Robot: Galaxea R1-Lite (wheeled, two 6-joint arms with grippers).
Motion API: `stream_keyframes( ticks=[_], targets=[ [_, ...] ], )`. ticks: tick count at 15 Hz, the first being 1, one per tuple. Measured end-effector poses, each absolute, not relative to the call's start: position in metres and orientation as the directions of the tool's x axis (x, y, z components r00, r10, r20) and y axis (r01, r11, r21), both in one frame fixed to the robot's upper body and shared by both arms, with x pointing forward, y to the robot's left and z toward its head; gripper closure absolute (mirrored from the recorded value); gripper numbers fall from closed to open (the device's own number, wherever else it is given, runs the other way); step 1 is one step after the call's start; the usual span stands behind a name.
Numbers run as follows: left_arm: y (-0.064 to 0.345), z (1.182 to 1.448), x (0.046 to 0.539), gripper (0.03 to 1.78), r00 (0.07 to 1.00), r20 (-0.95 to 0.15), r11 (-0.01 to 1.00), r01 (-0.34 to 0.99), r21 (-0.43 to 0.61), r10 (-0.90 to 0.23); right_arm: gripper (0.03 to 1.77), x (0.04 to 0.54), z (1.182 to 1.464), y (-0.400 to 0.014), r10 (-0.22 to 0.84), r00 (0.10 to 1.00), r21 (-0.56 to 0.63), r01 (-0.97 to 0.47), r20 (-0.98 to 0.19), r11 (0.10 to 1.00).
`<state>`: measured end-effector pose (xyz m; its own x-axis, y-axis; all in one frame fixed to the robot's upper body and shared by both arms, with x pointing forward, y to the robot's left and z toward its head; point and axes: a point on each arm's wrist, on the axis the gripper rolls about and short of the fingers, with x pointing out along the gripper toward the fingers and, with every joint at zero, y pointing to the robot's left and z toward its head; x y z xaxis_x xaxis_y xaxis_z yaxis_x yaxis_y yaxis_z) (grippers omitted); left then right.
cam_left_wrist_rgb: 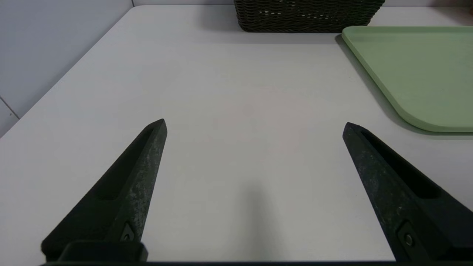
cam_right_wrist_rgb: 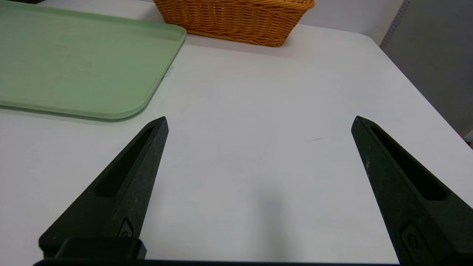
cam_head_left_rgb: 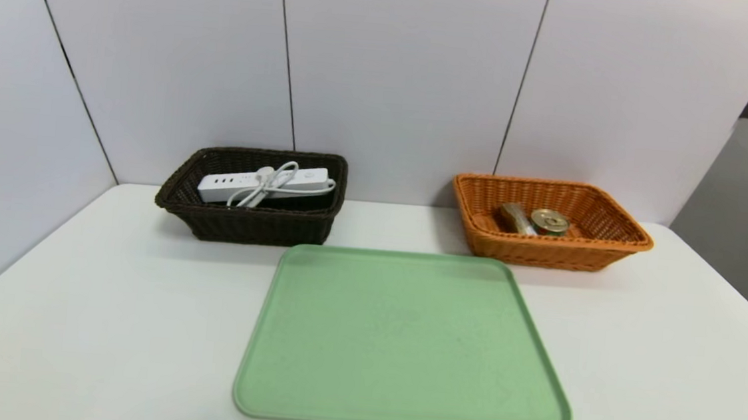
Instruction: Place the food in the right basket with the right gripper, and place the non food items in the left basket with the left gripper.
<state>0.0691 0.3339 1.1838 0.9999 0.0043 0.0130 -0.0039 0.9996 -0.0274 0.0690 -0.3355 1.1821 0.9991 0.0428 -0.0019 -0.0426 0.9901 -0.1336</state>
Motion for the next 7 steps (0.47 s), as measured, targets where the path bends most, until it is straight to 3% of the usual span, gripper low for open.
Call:
stream_keyframes(
  ticks=[7],
  targets=[
    [0.3339,1.1838,0.0691,0.12,1.0,0.013,1.0,-0.004,-0.027,0.004,0.09,0.069,1.1822,-0.3356,0.039,0.999,-0.127,-0.039,-0.001,0.991]
  ],
)
